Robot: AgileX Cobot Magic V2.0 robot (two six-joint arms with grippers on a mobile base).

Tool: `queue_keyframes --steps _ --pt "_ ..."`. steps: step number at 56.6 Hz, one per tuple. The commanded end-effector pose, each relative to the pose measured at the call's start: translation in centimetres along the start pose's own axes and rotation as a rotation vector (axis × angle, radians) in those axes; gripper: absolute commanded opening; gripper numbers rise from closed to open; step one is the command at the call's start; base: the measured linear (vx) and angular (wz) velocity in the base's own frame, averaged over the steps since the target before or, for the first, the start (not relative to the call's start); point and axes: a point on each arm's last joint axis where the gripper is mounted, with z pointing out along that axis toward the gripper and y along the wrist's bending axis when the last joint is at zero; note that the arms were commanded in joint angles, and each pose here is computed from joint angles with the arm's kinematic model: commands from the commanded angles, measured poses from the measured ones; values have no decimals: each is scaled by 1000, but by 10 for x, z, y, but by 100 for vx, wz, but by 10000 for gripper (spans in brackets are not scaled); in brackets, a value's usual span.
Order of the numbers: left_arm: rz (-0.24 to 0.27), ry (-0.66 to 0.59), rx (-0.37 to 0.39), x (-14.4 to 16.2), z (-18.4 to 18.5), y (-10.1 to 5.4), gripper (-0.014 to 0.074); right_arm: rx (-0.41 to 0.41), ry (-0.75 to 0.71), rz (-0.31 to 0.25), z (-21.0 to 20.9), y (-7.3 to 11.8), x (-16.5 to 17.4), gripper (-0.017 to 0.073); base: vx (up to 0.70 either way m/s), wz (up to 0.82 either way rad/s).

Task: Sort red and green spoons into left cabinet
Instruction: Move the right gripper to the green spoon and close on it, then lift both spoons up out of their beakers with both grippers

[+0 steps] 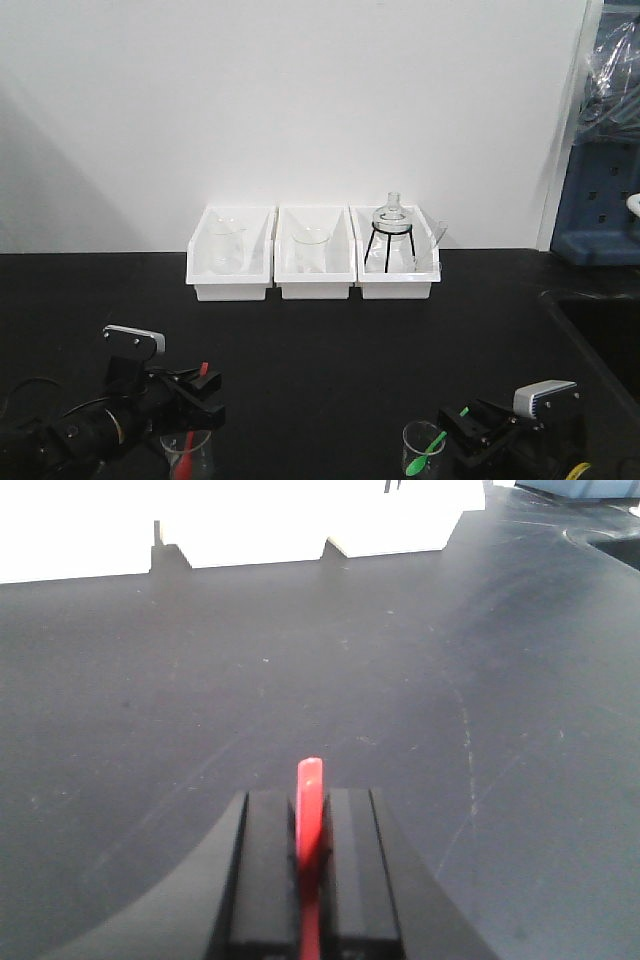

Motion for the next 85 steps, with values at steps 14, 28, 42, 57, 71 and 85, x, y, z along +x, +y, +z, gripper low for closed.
queue_keyframes --steps 14,28,42,57,71,85 --pt "6 -153 41 -35 -7 -9 193 -54 -120 -26 0 6 -24 111 0 0" --pt "9 -191 61 -40 -9 -11 75 -76 -162 -26 -1 8 -28 -15 0 0" --pt "10 -205 68 -42 -10 -12 -8 -72 -181 -46 -4 11 -39 -9 0 0" --pt "32 -241 57 -64 -24 -18 -8 -77 -227 -75 -11 17 -60 -9 0 0" --pt "66 -286 25 -98 -52 -27 -8 -68 -240 -100 -25 28 -87 -9 0 0" --pt "113 -461 60 -144 -97 -47 -8 -99 -288 -159 -53 53 -129 -9 0 0"
